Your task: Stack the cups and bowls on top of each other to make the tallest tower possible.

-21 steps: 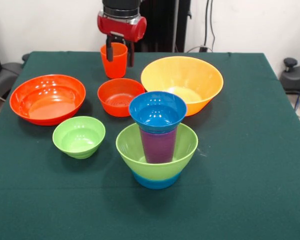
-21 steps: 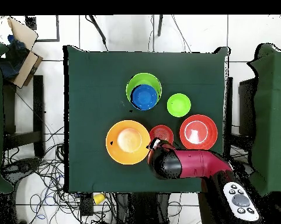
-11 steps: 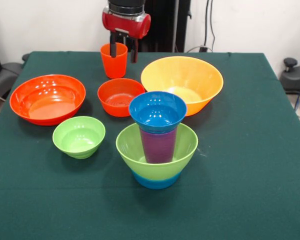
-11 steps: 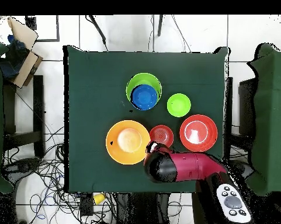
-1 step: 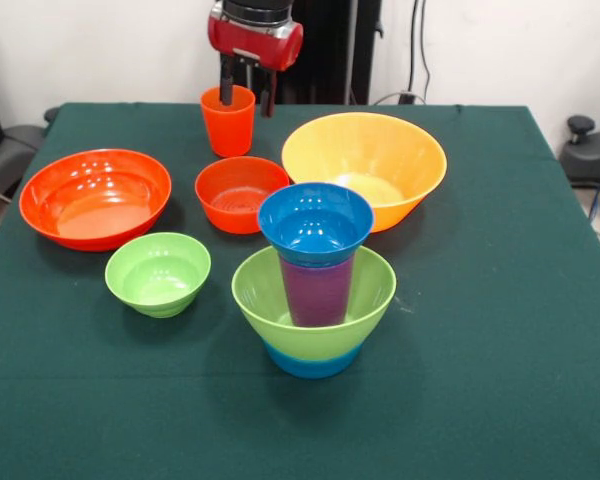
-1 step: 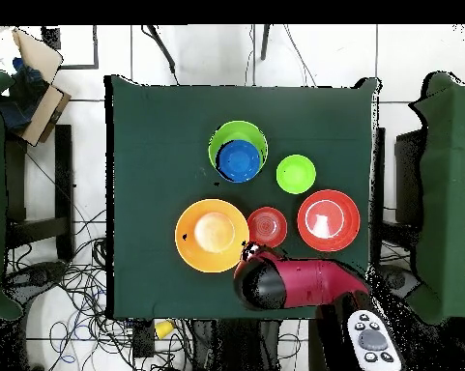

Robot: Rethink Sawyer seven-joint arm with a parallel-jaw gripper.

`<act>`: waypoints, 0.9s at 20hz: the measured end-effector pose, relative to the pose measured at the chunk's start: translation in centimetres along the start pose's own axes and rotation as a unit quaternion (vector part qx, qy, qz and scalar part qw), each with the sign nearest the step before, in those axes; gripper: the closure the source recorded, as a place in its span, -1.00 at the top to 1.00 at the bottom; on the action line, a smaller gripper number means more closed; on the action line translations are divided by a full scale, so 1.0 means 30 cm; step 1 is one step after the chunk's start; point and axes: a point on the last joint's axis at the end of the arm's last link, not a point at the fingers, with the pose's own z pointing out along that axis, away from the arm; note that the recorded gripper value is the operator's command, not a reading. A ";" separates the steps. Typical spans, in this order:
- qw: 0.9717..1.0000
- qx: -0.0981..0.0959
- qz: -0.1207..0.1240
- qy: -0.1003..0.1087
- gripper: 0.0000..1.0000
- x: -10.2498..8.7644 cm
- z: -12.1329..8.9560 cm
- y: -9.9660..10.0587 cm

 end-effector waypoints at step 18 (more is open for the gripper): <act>1.000 0.002 -0.013 0.016 1.00 0.208 0.129 -0.026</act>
